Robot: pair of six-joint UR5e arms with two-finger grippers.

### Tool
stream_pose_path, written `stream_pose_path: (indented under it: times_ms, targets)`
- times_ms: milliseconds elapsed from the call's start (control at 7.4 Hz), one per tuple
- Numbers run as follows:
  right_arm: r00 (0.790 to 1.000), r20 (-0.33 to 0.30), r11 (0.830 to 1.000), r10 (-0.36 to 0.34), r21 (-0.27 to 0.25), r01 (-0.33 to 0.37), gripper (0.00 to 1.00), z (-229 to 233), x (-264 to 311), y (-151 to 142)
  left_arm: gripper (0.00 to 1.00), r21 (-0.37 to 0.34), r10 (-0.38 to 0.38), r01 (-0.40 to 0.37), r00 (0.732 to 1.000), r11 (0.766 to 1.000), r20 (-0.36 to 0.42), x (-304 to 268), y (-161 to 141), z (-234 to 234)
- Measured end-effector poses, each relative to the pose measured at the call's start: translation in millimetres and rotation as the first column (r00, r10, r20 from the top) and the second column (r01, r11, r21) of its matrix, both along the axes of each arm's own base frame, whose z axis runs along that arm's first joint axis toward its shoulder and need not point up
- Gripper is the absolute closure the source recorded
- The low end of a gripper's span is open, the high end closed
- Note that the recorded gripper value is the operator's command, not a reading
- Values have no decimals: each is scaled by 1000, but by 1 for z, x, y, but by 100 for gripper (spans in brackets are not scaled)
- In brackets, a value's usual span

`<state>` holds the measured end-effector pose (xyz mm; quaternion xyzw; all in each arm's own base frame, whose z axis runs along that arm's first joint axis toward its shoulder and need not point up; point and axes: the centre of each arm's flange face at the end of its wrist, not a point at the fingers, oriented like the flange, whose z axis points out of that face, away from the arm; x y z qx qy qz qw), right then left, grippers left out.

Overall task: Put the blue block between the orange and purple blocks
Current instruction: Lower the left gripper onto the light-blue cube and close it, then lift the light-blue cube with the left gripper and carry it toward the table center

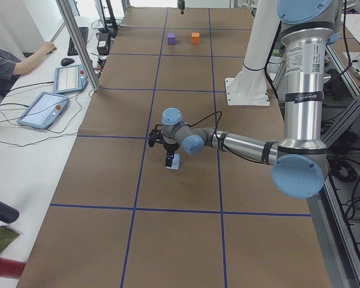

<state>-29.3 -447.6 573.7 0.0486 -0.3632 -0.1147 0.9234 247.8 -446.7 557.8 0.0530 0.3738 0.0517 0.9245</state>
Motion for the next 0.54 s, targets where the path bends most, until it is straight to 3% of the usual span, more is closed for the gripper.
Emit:
stream_pose_path:
  times_ms: [135, 270, 541]
  targets:
    - [1000, 0, 1000, 0, 0, 0, 0, 0, 0, 0, 48, -1, 7, -7, 1000, 1000, 10, 6, 0, 5]
    - [1000, 0, 1000, 0, 0, 0, 0, 0, 0, 0, 74, -5, 12, -12, 1000, 1000, 16, 9, 0, 9]
    - [1000, 0, 1000, 0, 1, 0, 0, -1, 0, 0, 74, -12, 14, -14, 1000, 1000, 11, 12, -1, 7]
